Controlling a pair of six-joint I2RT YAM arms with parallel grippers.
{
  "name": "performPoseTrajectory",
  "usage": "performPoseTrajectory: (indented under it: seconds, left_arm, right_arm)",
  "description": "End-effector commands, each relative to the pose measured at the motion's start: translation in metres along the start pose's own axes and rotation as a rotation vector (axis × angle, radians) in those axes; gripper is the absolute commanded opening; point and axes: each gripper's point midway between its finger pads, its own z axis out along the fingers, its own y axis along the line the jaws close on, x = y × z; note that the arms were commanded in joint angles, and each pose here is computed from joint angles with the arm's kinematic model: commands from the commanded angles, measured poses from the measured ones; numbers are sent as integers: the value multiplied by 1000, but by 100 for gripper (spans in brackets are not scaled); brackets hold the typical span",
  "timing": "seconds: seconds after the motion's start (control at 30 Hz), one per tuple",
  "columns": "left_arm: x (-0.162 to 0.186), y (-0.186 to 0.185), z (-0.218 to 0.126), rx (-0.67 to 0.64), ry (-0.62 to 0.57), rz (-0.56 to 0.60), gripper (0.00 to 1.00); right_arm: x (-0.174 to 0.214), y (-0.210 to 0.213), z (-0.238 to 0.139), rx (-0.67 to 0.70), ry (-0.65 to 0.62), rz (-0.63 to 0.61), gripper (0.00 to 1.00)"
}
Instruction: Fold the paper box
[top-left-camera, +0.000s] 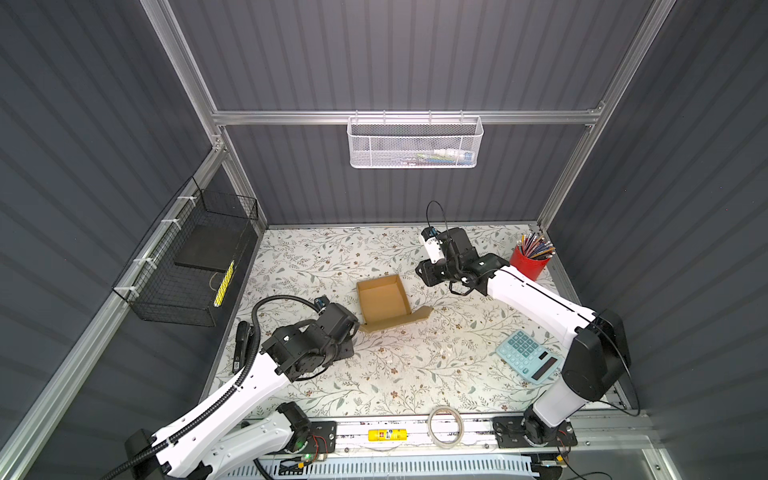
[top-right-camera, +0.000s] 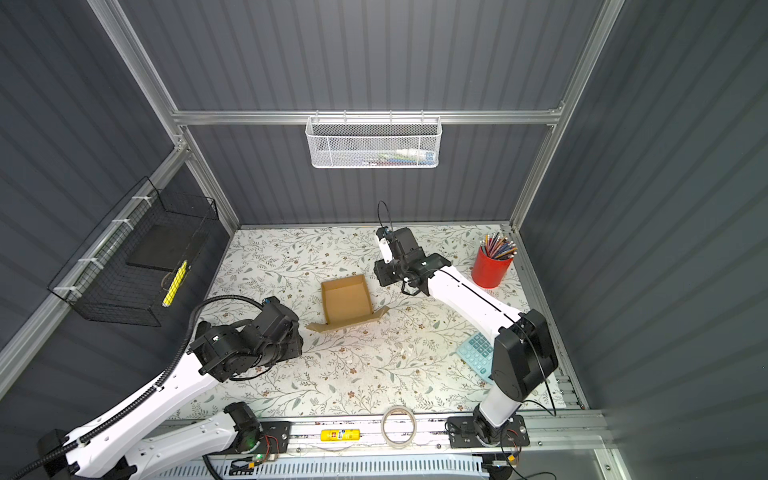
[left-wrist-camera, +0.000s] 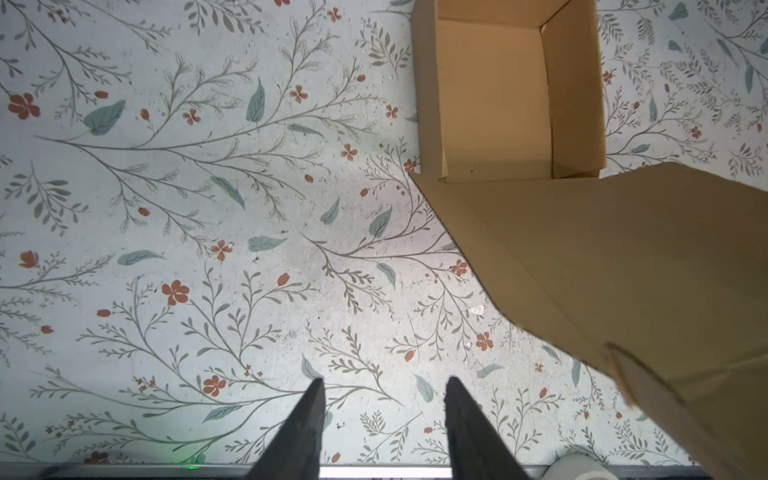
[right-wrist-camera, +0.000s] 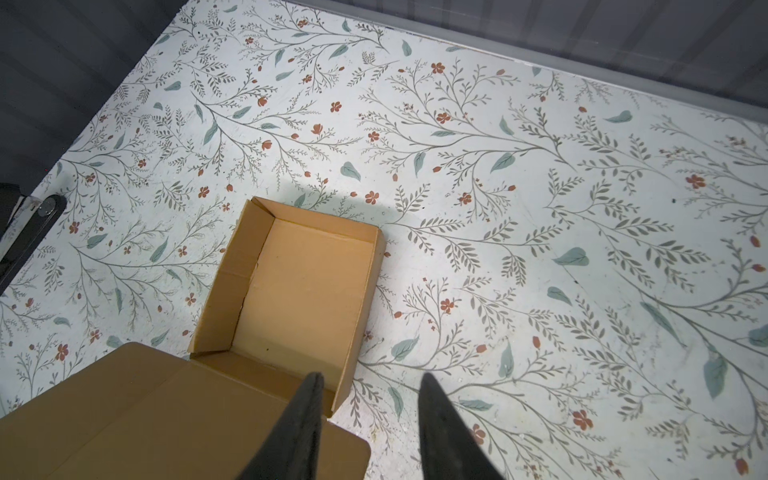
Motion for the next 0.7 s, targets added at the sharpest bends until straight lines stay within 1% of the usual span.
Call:
performPoseTrajectory:
  seconds: [0.0, 0.07, 0.1, 0.27, 0.33, 0.47, 0.67]
  left_arm:
    - [12, 4, 4, 8, 36, -35, 48]
    - [14, 6, 7, 8, 32, -55, 48]
    - [12, 0, 9, 34, 18, -72, 48]
    - [19, -13, 30, 81, 24, -129, 47]
    - [20, -17, 33, 85, 10, -130, 47]
    - [21, -31, 37, 120, -4, -132, 48]
    - [27, -53, 45, 145, -16, -102, 48]
  right_arm:
    - [7, 7, 3, -47, 13, -13, 40]
    - [12, 11, 6, -70, 29, -20, 39]
    - [14, 12, 8, -74, 36, -26, 39]
    - [23, 13, 12, -83, 58, -39, 39]
    - [21, 14, 14, -86, 40, -43, 39]
    - [26, 14, 18, -94, 54, -42, 38]
    - [29, 16, 21, -106, 61, -41, 38]
